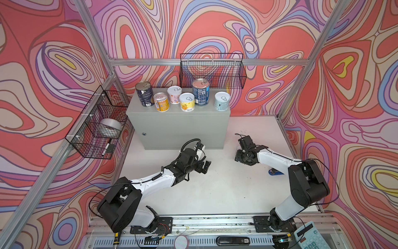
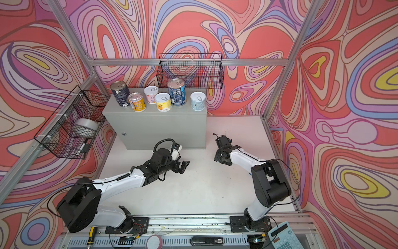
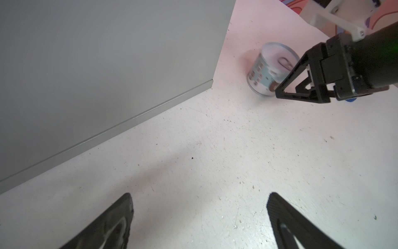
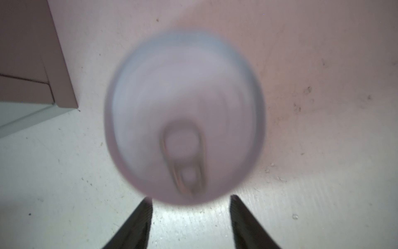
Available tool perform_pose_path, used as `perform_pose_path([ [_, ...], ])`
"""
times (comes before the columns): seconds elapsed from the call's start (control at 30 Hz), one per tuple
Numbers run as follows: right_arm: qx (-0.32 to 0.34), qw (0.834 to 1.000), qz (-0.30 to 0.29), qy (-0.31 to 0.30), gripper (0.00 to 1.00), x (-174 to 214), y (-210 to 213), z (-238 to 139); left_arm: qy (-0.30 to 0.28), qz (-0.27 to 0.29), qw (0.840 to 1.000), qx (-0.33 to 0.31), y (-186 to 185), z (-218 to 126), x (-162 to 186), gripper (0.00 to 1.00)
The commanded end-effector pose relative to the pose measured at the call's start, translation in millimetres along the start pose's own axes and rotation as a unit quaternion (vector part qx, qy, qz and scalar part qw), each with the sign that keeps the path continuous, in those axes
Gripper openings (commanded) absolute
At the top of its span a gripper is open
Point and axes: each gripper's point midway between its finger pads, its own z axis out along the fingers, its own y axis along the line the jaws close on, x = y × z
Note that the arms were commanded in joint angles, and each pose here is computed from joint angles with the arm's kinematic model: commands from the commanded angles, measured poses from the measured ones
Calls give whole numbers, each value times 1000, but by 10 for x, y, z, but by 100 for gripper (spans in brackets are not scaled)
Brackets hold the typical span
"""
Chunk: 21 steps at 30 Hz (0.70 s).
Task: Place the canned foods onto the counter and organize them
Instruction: 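Lift the small white-lidded can while the left gripper moves toward it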
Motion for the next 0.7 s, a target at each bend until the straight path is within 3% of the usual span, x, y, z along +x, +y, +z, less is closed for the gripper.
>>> perform_pose_path([
  [0.0,10,1000,-11,-2,53,-40,-17,-58,-23,15,999,19,-126,52,-195,100],
  [0.2,11,1000,-18,-1,58,-57,-13,-115,-14,29,999,37,-263,158,-210,100],
  [0.43,-21,999,-9,-36,80,-426,136,-198,-18,32,999,29,-291,183,-199,100],
  [0.67,-33,998,3,-47,80,-985,186,59,-38,33,999,-12,-156,113,-261,100],
])
